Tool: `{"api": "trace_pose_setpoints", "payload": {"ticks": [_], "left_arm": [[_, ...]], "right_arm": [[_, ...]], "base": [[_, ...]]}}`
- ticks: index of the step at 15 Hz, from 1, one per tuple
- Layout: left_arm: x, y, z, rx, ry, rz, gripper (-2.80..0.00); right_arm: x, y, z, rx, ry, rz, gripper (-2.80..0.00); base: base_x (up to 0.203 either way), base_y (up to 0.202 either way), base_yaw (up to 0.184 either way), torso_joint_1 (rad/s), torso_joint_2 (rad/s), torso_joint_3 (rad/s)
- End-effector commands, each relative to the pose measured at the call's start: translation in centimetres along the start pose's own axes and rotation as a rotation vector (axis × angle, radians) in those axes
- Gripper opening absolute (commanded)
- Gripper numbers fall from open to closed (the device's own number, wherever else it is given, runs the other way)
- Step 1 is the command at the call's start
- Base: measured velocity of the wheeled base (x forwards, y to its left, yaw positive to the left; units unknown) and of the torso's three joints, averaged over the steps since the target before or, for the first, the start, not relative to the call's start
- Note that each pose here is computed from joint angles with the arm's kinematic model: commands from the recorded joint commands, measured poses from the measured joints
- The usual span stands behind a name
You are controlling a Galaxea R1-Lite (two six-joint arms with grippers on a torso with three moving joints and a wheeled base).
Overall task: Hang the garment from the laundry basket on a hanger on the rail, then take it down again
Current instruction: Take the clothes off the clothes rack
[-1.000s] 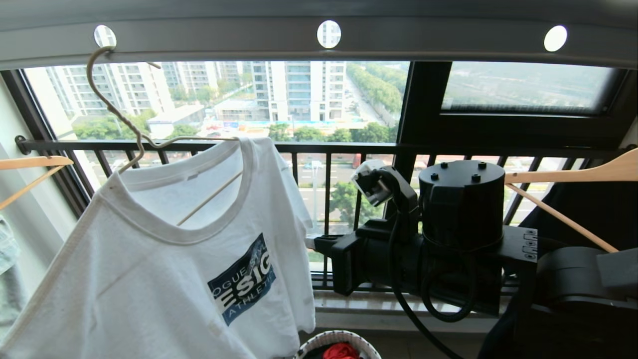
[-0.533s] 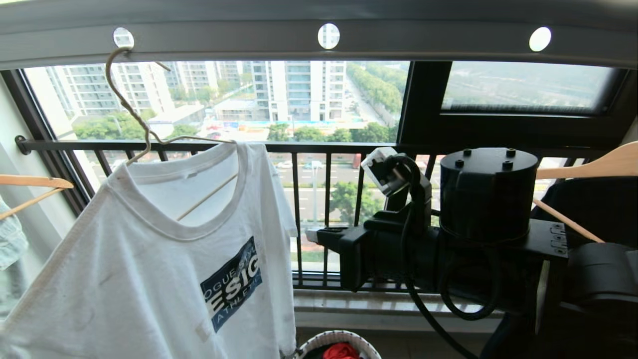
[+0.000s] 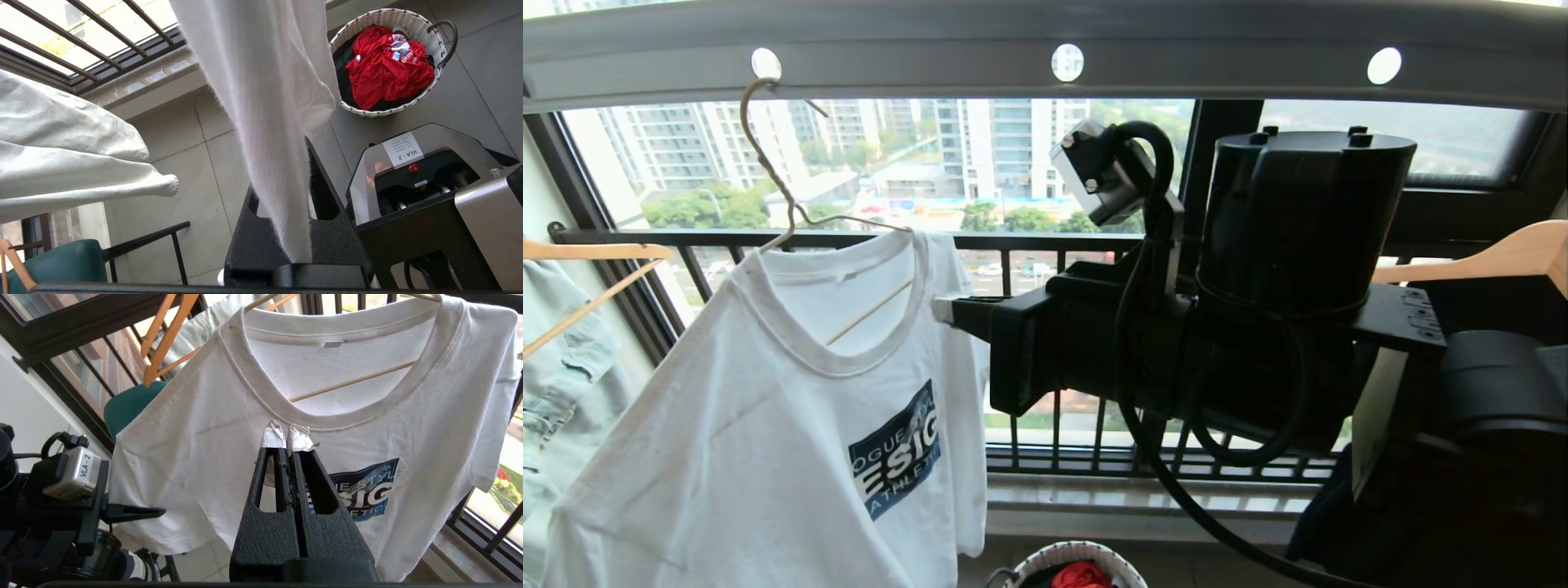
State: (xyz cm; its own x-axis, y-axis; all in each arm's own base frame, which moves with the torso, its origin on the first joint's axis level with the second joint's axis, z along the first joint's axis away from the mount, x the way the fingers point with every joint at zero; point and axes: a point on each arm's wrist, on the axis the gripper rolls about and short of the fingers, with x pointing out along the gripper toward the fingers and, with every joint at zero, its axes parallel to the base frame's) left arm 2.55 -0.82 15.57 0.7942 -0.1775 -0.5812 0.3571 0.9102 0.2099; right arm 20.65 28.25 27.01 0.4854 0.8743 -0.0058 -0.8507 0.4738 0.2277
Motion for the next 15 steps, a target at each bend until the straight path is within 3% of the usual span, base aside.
{"api": "trace_pose_setpoints", "payload": {"ticks": [1, 5, 15], "left_arm": [[0.0, 0.0, 0.3, 0.002, 0.003, 0.001, -2.80], [0.0, 0.0, 0.3, 0.001, -0.002, 0.002, -2.80], [-0.2, 0.1, 0.6, -0.004, -0.017, 0.002, -2.80]], "right_arm": [[3.4, 0.7, -0.9, 0.001, 0.007, 0.033, -2.80], [6.4, 2.5, -1.7, -0.001, -0.001, 0.079, -2.80], [11.2, 2.0, -3.2, -0.005, -0.036, 0.086, -2.80]], "base": [[0.000, 0.000, 0.000, 0.000, 0.00, 0.000], [0.000, 0.000, 0.000, 0.000, 0.00, 0.000], [0.000, 0.000, 0.000, 0.000, 0.00, 0.000]]}}
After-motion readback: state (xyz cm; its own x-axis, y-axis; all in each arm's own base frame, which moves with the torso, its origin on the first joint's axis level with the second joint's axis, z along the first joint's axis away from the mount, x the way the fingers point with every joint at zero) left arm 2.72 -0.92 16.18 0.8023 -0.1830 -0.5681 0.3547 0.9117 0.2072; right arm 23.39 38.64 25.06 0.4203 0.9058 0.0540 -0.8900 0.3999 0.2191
